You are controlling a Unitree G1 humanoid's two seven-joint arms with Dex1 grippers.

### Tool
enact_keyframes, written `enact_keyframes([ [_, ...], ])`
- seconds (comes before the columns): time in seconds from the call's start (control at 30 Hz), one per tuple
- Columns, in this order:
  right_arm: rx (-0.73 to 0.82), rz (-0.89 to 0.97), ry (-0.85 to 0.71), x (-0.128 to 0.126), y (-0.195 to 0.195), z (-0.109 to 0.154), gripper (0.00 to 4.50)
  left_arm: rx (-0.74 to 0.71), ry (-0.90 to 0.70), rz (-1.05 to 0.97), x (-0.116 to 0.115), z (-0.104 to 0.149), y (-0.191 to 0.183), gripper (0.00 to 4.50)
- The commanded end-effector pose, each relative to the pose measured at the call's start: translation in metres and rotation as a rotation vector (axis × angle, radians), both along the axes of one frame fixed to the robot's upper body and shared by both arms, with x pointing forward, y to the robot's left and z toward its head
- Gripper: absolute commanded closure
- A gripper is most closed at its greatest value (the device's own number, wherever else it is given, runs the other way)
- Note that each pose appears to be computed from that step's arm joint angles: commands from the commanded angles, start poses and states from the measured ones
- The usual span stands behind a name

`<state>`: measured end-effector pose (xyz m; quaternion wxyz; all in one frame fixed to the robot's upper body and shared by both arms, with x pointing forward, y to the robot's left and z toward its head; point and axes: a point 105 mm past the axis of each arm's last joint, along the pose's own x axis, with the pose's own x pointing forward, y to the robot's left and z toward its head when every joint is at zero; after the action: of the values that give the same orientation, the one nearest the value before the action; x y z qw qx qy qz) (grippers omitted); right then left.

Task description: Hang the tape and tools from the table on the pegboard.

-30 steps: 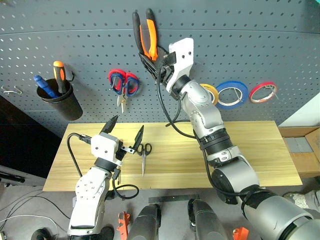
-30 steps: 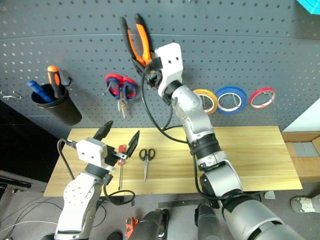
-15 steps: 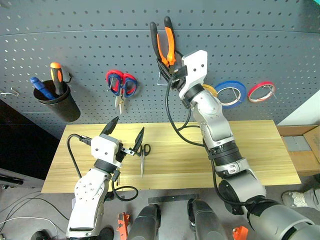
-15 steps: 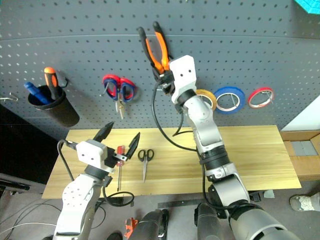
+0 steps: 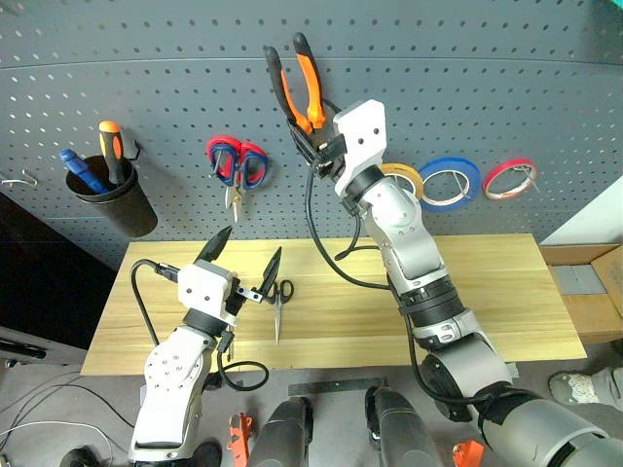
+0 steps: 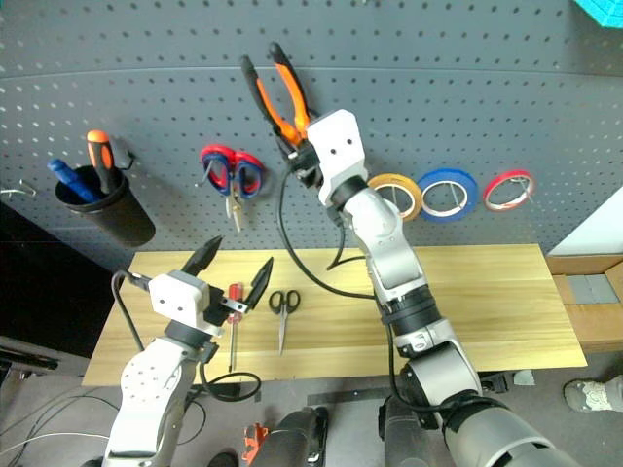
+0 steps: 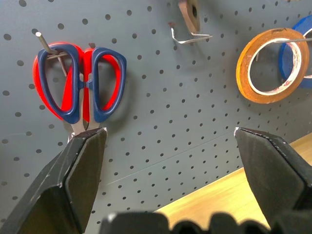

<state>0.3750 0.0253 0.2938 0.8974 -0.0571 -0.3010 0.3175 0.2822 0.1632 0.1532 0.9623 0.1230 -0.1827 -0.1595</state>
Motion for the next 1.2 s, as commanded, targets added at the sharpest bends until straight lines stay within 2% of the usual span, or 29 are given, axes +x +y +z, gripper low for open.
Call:
enact_keyframes([
  [0.03,0.011,0.013,-0.089,-0.013,0.007,0.018,2.39,0.014,-0.046,0.006,-0.003,0.011,0.001,0.0],
  [0.27,-0.015,-0.029,-0.064,-0.005,0.003,-0.001,2.39,0.016,-0.045,0.018,-0.002,0.01,0.002,0.0],
  [0.47,0.021,-0.087,-0.086,-0.001,-0.003,-0.001,2.39,0.018,-0.044,0.021,-0.002,0.011,0.002,0.0],
  [0.97,-0.052,-0.081,-0.015,0.006,0.007,-0.029,2.39,0.033,-0.032,0.021,-0.005,0.009,0.004,0.0],
  [1.2,0.024,-0.102,0.04,0.013,-0.003,-0.024,0.11,0.033,-0.017,0.016,-0.004,0.005,0.001,0.0],
])
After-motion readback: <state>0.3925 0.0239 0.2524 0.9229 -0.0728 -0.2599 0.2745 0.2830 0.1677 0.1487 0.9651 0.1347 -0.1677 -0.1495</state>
